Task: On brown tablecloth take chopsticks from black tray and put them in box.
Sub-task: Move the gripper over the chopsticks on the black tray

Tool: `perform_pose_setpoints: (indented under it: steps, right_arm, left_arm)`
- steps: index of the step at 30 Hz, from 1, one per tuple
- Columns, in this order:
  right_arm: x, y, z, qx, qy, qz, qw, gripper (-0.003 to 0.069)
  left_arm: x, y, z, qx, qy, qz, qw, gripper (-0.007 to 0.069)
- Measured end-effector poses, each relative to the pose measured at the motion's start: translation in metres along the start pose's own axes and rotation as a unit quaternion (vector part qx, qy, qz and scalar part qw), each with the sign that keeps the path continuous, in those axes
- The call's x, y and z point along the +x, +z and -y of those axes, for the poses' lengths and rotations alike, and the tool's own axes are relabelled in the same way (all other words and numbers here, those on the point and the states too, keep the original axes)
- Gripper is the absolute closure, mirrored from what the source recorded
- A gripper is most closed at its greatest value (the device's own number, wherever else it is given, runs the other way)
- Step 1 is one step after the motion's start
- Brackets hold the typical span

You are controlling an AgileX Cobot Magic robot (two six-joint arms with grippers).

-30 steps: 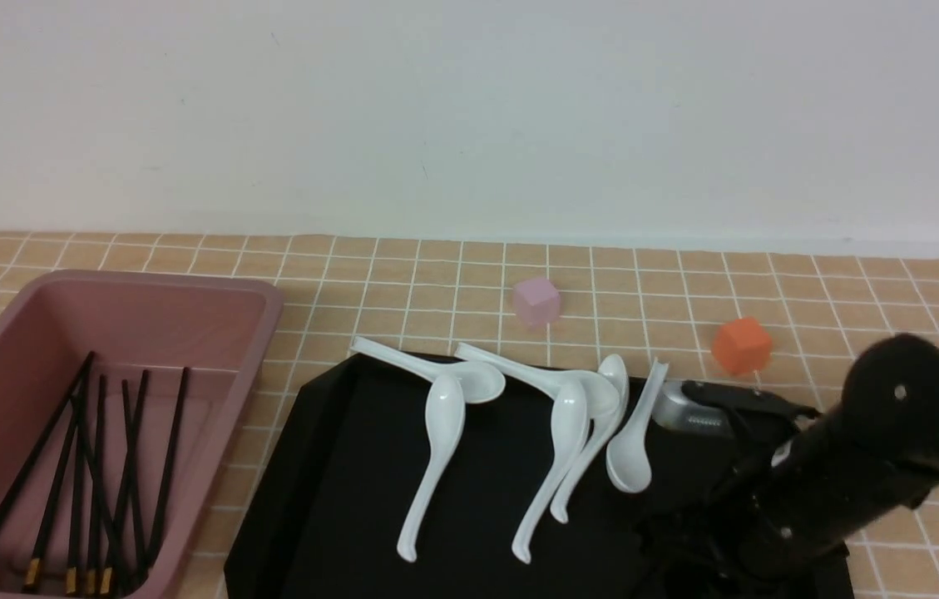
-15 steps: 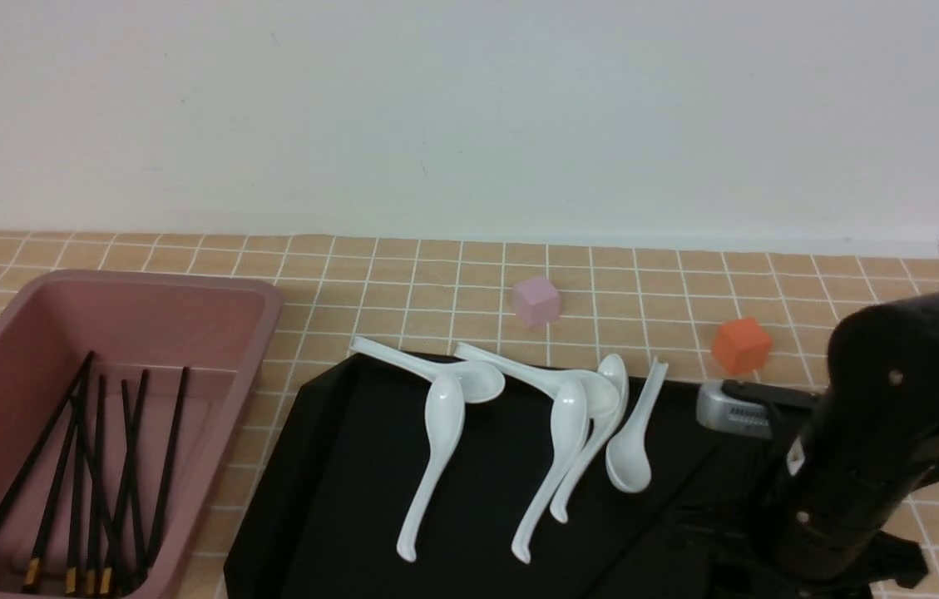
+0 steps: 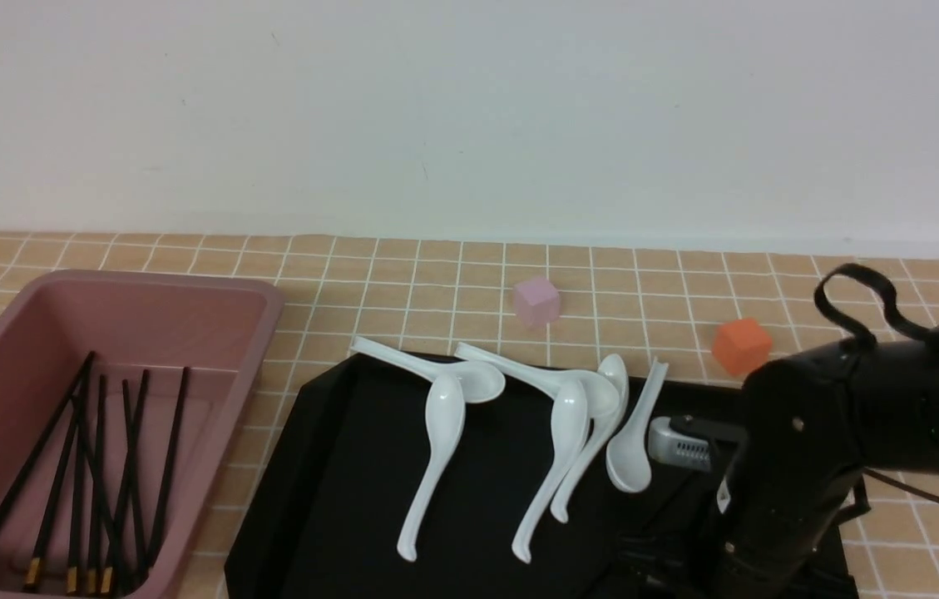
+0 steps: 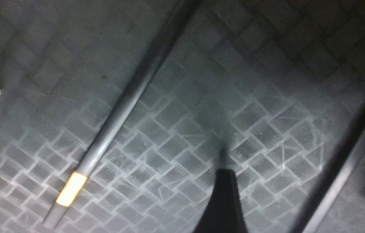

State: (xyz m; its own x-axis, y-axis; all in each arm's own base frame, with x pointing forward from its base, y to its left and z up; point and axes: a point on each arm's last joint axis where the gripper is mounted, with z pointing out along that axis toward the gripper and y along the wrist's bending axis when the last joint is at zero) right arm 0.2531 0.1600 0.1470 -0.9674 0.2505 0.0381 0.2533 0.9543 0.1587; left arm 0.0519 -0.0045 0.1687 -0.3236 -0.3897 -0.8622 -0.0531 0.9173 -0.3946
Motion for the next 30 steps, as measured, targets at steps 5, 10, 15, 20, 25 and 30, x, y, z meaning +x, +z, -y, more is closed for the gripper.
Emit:
perform_pose_setpoints:
  steps: [5, 10, 15, 20, 25, 30]
  right_arm:
    - [0.0, 0.001, -0.006, -0.026, 0.012, -0.012, 1.0, 0.0158]
    - [0.0, 0.003, -0.018, -0.091, 0.002, -0.018, 0.996, 0.0247]
    - [-0.001, 0.005, -0.025, -0.13, 0.019, -0.02, 0.991, 0.031]
    - [-0.002, 0.006, -0.028, -0.146, 0.036, -0.019, 0.988, 0.0328]
    - [-0.002, 0.006, -0.029, -0.154, 0.058, -0.021, 0.986, 0.0302]
    - [-0.003, 0.005, -0.031, -0.16, 0.086, -0.026, 0.983, 0.0265]
  left_arm:
    - [0.0, 0.0, 0.0, 0.0, 0.0, 0.0, 1.0, 0.0386]
    - [0.0, 0.0, 0.0, 0.0, 0.0, 0.0, 1.0, 0.0386]
    - [0.0, 0.0, 0.0, 0.0, 0.0, 0.0, 1.0, 0.0386]
    - [0.0, 0.0, 0.0, 0.0, 0.0, 0.0, 1.0, 0.0386]
    - [0.0, 0.0, 0.0, 0.0, 0.0, 0.0, 1.0, 0.0386]
    - [0.0, 0.0, 0.0, 0.0, 0.0, 0.0, 1.0, 0.0386]
